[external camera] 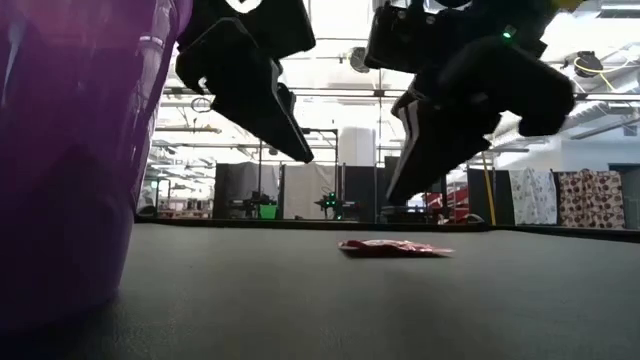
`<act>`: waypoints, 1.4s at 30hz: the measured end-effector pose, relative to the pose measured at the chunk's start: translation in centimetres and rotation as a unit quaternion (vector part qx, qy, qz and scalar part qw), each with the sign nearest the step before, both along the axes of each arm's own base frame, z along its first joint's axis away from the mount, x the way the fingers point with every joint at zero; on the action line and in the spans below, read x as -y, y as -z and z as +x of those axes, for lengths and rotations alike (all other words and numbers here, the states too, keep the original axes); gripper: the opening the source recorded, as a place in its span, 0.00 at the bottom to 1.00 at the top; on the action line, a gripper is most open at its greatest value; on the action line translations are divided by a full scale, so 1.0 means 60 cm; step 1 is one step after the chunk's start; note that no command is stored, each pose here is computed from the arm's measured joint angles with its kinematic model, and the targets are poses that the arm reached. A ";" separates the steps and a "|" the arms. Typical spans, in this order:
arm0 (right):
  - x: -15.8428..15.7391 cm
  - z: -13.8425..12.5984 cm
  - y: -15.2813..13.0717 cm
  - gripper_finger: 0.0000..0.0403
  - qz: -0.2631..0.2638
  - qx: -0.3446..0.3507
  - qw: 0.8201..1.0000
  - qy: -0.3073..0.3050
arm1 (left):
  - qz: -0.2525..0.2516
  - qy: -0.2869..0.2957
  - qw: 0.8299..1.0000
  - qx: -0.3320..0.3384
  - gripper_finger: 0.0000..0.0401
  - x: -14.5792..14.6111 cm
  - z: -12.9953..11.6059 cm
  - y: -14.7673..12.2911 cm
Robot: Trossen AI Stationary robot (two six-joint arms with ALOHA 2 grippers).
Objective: Sort candy by brand, put in halloween buckets
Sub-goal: Put the red candy into the violet bucket
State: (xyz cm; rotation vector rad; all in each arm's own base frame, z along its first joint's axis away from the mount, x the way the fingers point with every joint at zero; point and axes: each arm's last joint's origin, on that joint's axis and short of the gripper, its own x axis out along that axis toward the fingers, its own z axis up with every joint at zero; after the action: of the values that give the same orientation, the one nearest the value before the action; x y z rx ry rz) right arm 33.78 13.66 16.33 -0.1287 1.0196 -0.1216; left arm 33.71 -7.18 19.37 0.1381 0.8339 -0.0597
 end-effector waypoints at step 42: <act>0.129 -0.017 0.054 0.27 0.095 -0.080 0.992 -0.018 | -0.019 -0.013 0.995 -0.097 0.66 0.003 -0.029 0.011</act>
State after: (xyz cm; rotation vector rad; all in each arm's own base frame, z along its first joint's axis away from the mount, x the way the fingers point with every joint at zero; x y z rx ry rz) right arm 32.77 5.92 13.06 0.0167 1.1825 0.0203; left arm 31.97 -7.38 18.68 0.0876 1.0280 -0.0657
